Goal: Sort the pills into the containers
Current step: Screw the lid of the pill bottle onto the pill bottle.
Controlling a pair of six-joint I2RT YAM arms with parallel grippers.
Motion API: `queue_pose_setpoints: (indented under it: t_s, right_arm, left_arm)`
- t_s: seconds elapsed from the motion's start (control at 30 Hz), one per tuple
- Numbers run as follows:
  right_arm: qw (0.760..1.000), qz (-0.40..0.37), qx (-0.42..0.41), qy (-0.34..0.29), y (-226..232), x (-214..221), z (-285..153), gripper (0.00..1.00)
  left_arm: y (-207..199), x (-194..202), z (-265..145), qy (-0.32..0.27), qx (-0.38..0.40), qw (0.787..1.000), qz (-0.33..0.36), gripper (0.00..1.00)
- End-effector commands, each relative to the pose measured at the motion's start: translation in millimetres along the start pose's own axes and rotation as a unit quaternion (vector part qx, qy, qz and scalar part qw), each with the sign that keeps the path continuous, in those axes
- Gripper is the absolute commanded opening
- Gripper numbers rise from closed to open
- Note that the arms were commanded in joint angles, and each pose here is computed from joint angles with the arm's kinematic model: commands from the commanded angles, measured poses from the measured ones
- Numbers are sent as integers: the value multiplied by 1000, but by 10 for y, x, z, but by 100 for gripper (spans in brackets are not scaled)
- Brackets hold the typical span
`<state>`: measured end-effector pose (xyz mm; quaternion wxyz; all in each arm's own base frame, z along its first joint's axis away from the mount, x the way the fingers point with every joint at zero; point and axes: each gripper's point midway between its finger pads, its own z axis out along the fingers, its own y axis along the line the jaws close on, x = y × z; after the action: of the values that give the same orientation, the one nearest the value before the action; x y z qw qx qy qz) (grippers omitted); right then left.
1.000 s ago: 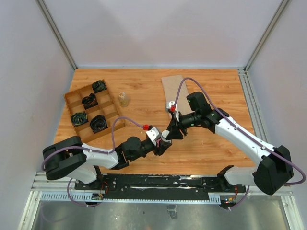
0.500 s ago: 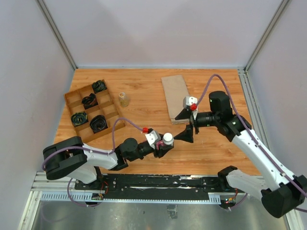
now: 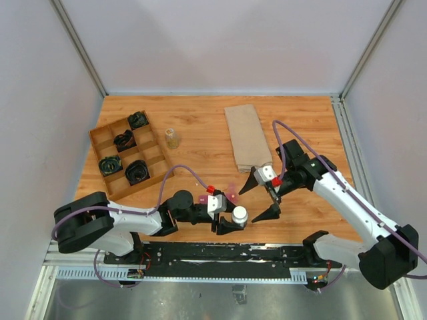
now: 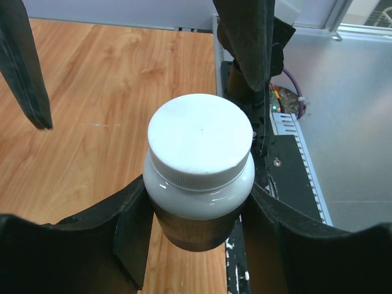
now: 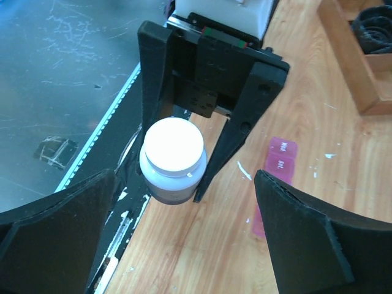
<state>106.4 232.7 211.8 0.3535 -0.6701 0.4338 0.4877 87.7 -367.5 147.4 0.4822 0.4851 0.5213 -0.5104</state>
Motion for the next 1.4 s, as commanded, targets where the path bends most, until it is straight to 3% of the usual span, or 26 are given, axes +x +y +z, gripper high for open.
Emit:
queue_pose_setpoints:
  t_s: [0.0, 0.2, 0.77, 1.13, 1.37]
  right_arm:
    - [999, -29, -43, -14, 174, -103, 87, 96]
    - [998, -7, -54, 13, 161, 4, 215, 89]
    - [997, 29, -57, 38, 100, 42, 302, 52]
    - [995, 55, 5, 82, -187, 160, 281, 23]
    - [990, 77, 45, 112, -368, 292, 259, 16]
  left_arm:
    - [-66, -151, 69, -12, 28, 999, 12, 0]
    - [-49, -150, 115, -10, 30, 999, 11, 0]
    - [21, -177, 117, -14, 9, 1000, 10, 0]
    - [229, -270, 20, -45, -65, 997, 6, 0]
    - [442, -294, -28, -56, -129, 990, -6, 0]
